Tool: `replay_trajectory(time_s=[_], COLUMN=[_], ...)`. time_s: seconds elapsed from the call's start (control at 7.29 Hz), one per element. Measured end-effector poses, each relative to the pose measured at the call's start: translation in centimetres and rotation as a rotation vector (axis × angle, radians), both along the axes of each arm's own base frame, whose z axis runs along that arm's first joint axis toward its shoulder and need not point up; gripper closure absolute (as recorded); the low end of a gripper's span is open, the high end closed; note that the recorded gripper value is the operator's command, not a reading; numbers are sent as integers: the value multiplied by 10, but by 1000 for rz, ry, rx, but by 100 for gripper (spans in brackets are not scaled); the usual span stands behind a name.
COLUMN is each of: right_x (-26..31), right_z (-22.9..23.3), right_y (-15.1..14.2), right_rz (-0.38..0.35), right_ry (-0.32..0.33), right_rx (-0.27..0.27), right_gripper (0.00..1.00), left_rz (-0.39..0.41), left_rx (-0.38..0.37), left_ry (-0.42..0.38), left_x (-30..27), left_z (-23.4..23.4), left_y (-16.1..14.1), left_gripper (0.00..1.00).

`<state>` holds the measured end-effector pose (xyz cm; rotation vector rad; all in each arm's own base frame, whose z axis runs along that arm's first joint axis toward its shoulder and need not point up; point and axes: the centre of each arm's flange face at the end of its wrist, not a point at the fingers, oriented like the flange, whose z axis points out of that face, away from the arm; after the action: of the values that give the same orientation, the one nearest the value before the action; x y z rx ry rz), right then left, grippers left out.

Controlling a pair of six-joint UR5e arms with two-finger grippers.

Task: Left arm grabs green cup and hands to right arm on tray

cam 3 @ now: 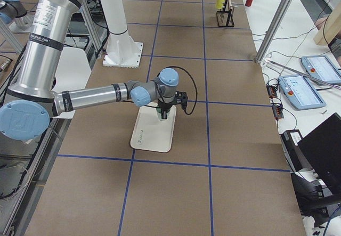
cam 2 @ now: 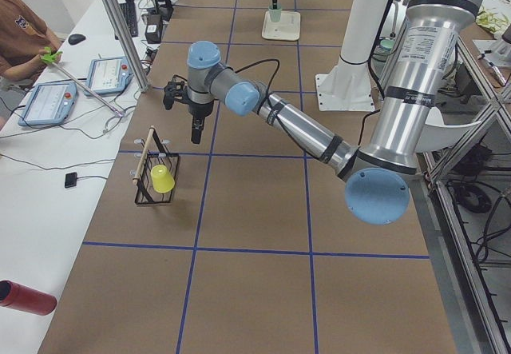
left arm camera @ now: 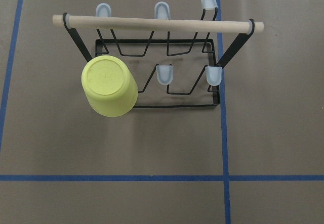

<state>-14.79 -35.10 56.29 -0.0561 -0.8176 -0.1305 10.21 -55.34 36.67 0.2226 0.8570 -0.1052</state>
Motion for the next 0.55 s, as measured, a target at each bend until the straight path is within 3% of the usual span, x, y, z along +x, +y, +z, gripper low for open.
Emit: replay_trajectory(time_s=[0.41, 0.55], right_x=[-5, -8], right_z=[19, 24], right_y=[16, 18], right_rz=[-36, -46], right_ry=[3, 8], right_rx=[-2, -8], right_gripper=[100, 93], left_rz=[-3, -3], left_rx=[-1, 1], left_ry=[1, 2], left_x=[-1, -2], left_z=[-11, -13], left_y=[6, 7], left_gripper=[0, 0])
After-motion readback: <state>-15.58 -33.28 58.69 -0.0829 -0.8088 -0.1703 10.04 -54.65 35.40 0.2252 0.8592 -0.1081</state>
